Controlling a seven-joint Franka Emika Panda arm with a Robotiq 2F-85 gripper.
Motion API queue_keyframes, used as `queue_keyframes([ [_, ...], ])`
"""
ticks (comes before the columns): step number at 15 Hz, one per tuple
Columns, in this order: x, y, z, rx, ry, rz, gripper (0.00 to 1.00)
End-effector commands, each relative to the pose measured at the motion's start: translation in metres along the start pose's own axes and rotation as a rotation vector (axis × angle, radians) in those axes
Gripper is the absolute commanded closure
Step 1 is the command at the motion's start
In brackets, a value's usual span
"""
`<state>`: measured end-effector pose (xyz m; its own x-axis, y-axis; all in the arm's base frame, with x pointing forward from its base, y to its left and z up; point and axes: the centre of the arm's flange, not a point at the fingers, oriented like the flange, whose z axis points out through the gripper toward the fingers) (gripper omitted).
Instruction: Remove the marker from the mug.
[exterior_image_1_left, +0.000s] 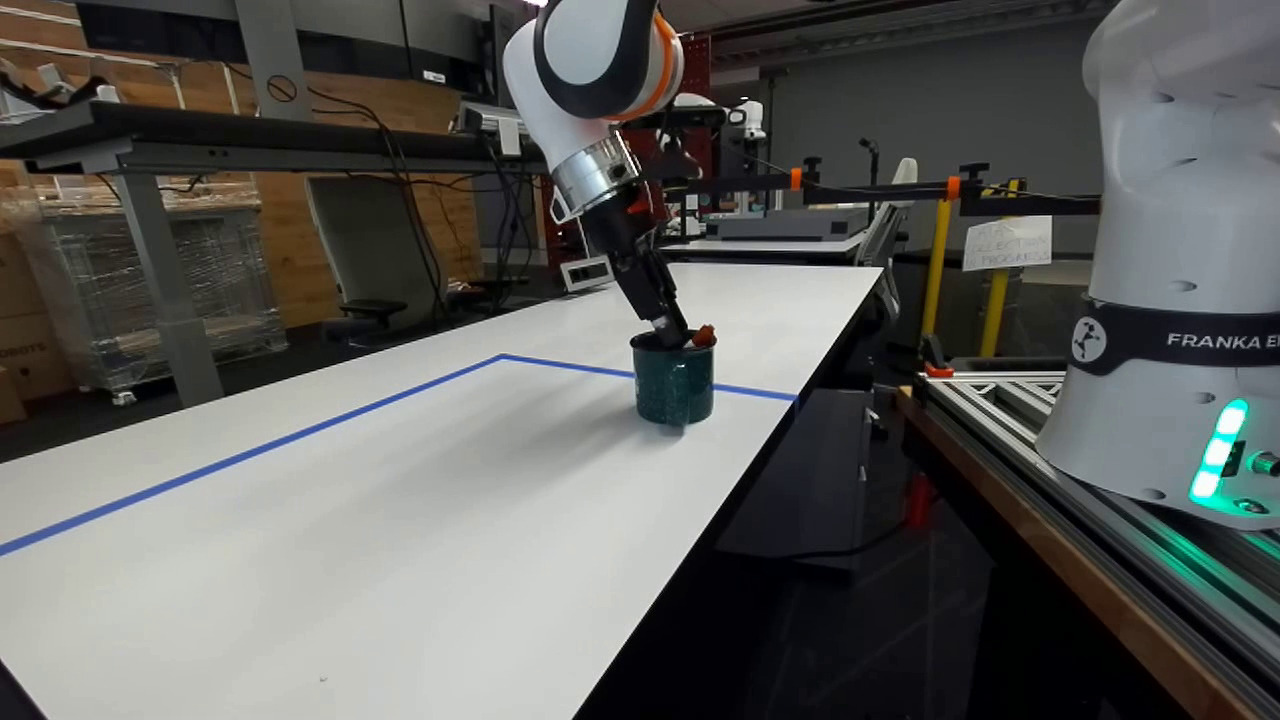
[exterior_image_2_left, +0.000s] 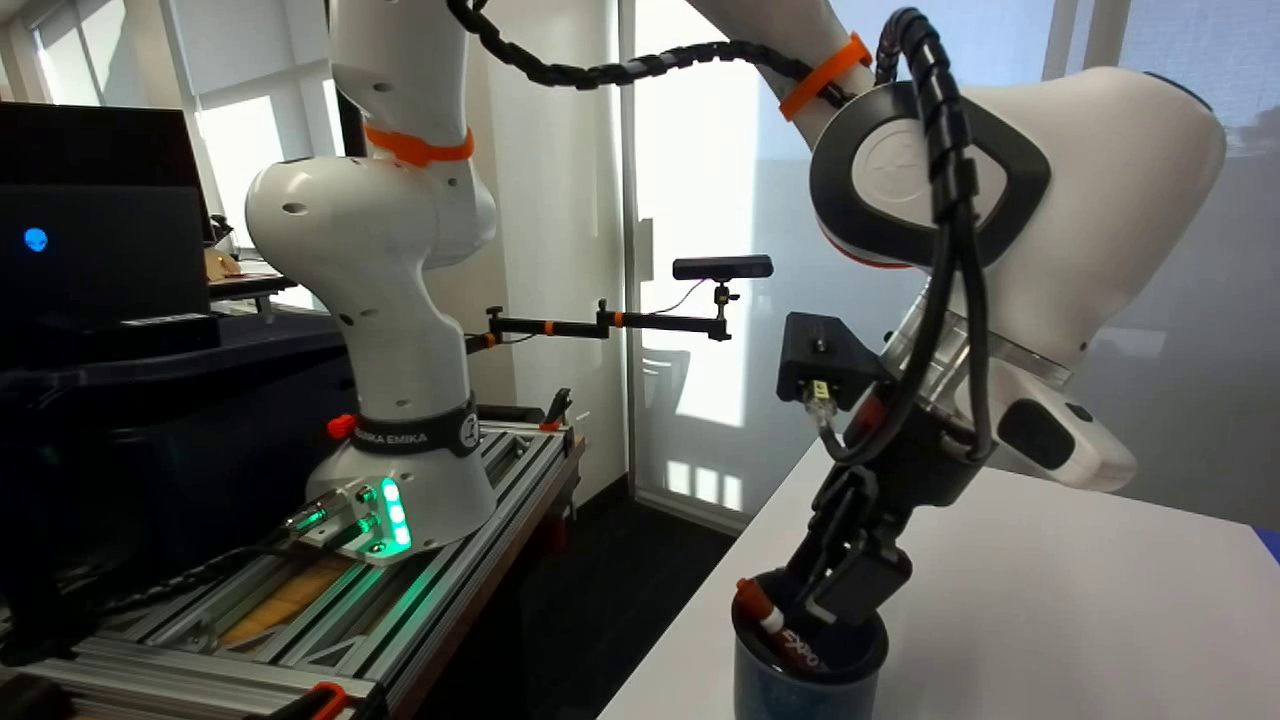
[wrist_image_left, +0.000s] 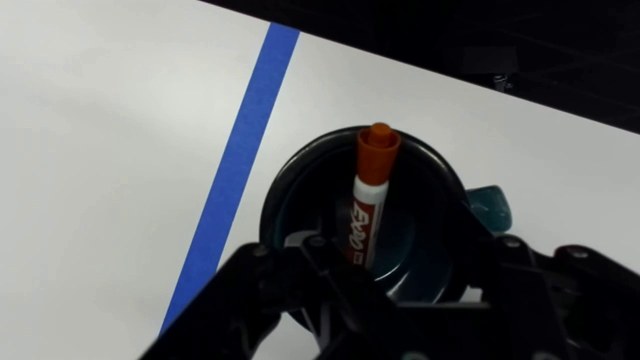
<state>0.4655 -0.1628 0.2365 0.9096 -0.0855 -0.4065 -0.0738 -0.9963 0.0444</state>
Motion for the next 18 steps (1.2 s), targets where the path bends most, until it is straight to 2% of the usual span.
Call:
queue_keyframes([
  [1,0.004,0.004,0.002,0.012,0.001,0.022,0.45],
  [9,0.006,0.006,0.013,0.015,-0.020,0.028,0.55],
  [16,0.009,0.006,0.024,0.011,-0.038,0.030,0.58],
  [17,0.010,0.006,0.026,0.010,-0.040,0.031,0.65],
  [18,0.011,0.006,0.027,0.008,-0.039,0.031,0.79],
])
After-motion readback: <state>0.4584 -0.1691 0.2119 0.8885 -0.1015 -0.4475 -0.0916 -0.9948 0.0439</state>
